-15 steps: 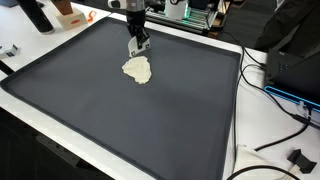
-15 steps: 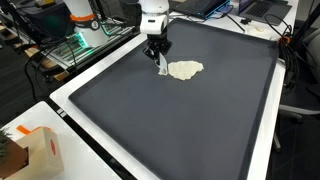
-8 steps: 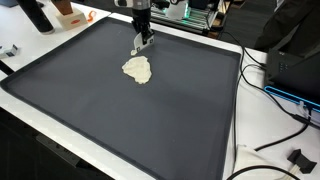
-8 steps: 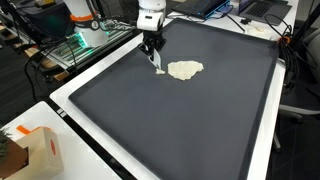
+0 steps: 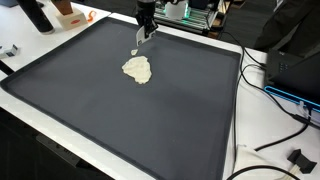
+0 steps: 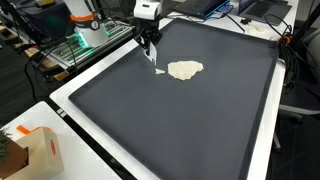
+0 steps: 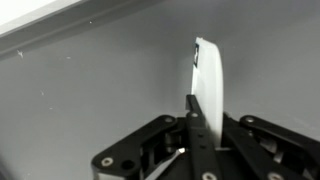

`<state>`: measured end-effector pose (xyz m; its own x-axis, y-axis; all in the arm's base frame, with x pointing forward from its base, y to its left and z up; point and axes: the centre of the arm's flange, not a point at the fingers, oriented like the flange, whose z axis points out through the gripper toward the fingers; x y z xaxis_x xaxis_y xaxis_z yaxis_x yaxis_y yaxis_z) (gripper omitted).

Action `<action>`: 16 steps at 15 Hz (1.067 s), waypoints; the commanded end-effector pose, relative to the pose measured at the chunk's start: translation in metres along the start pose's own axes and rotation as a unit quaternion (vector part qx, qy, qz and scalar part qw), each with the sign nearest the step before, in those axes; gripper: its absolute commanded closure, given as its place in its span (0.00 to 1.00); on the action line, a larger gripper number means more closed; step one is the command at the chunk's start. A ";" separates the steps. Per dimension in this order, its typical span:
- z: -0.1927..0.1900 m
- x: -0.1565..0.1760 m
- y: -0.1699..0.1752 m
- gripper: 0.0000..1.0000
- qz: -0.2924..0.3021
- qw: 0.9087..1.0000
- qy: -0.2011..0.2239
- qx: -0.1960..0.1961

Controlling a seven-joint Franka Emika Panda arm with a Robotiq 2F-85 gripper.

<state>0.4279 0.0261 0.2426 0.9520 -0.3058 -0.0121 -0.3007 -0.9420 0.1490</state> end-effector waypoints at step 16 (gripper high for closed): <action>-0.144 0.015 -0.008 0.99 0.216 0.974 0.021 0.065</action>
<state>0.4466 0.0470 0.3717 0.8067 -0.5804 0.1115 -0.5836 -0.8120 -0.0046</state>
